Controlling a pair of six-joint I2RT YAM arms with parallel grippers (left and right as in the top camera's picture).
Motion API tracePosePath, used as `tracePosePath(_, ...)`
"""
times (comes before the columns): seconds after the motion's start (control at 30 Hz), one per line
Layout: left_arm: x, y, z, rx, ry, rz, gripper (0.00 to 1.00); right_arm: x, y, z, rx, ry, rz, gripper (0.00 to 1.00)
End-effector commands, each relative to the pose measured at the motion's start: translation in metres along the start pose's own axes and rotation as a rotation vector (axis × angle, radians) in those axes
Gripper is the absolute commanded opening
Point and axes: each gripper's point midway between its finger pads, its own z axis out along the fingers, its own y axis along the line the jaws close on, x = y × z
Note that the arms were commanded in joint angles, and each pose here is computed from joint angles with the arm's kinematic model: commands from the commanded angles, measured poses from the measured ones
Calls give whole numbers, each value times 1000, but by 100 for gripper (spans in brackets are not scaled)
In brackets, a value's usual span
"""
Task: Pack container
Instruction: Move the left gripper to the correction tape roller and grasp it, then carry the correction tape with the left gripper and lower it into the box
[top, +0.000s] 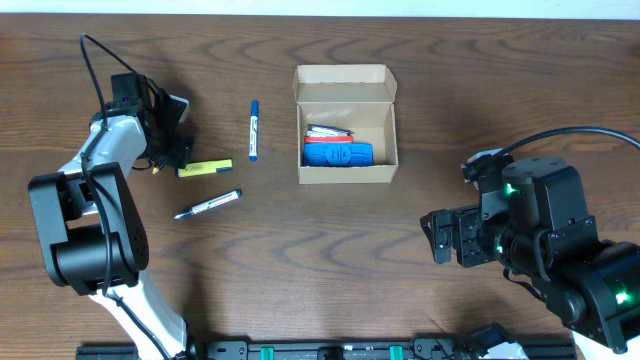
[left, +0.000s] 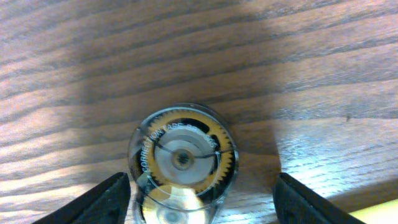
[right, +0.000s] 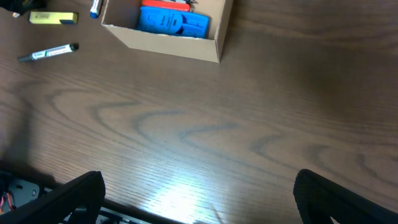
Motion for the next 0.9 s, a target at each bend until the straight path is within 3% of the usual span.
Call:
tracePosePath(0.0,14,-6,14,43,43,-16,69,0,1,0,-2,0,0,99)
tracePosePath(0.5,17,-6,12,58,53,-62,42,0,1,0,-2,0,0,99)
tracePosePath(0.67,-4,1,-6,45,18,-98,31,0,1,0,-2,0,0,99)
tracePosePath(0.87,-52,3,-66,15,-73,-55,20,0,1,0,-2,0,0,99)
